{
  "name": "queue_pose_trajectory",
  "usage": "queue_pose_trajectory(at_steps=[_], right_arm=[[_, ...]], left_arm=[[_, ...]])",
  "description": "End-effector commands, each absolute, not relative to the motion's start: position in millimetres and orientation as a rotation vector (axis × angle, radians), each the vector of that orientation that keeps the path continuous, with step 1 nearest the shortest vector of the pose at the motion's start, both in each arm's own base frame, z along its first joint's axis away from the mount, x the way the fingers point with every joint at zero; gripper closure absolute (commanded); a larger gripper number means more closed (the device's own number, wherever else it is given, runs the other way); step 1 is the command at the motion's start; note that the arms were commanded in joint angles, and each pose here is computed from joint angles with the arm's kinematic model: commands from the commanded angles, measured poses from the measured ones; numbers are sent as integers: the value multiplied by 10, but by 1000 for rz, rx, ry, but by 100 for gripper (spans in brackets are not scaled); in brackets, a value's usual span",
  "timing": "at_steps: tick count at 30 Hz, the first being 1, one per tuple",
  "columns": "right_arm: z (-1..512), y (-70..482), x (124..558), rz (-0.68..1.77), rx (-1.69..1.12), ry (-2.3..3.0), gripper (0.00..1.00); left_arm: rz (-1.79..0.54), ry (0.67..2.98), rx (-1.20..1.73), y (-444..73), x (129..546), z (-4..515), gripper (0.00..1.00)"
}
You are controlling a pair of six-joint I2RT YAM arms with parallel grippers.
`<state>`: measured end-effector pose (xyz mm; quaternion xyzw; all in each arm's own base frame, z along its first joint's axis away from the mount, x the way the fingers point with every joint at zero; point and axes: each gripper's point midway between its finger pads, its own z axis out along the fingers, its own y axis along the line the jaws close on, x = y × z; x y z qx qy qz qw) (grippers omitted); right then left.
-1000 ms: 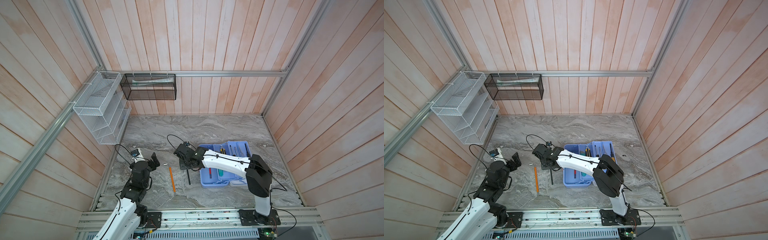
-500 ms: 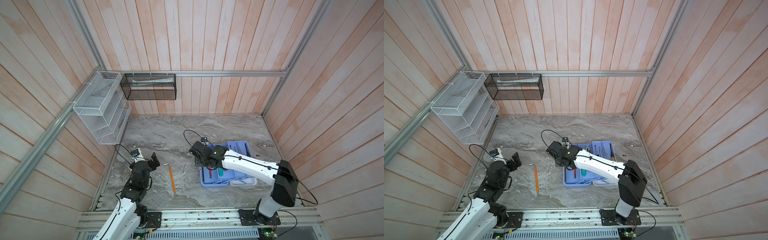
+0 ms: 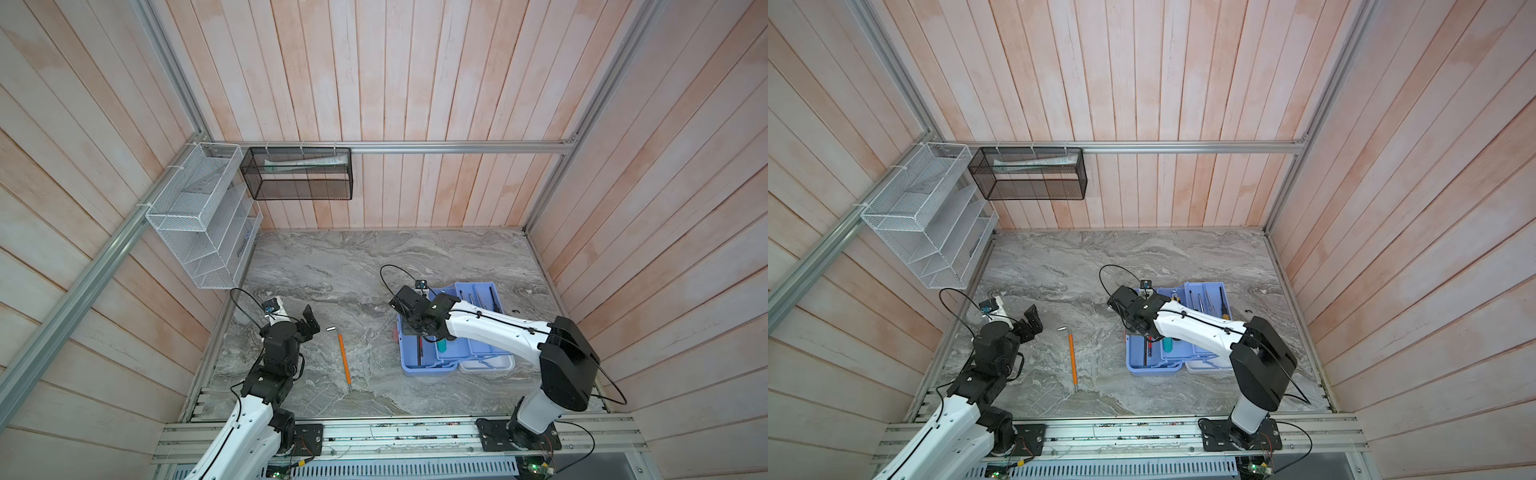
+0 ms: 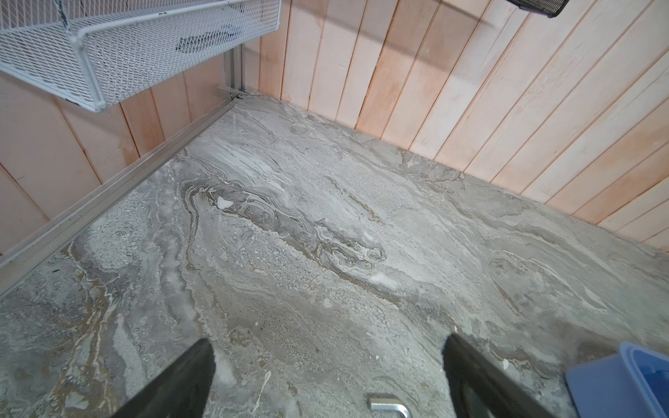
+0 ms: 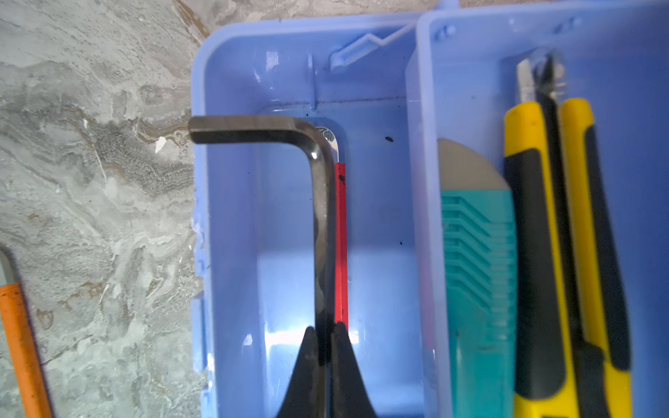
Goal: Pack the tool kit
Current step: 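Lower the black hex key into the box and open the right gripper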
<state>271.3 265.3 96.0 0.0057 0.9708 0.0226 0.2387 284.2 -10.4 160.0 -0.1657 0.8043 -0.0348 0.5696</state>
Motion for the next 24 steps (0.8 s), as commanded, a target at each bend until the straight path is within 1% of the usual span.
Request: queue_pose_trajectory(at_steps=[1, 8, 17, 22, 24], right_arm=[[813, 2736, 2767, 95, -11, 2683, 100], [530, 2801, 2775, 107, -25, 2737, 100], [313, 2689, 2827, 59, -44, 2794, 100], [412, 2636, 2861, -13, -54, 2781, 80], [477, 2598, 2869, -44, -55, 2771, 77]], left_arm=[[-74, 1878, -403, -80, 2844, 1601, 0], [-72, 1882, -402, -80, 2844, 1587, 0], [-71, 1887, -399, -87, 2856, 1584, 0], [-73, 1884, -399, -86, 2854, 1591, 0], [-72, 1886, -399, -87, 2855, 1586, 0]])
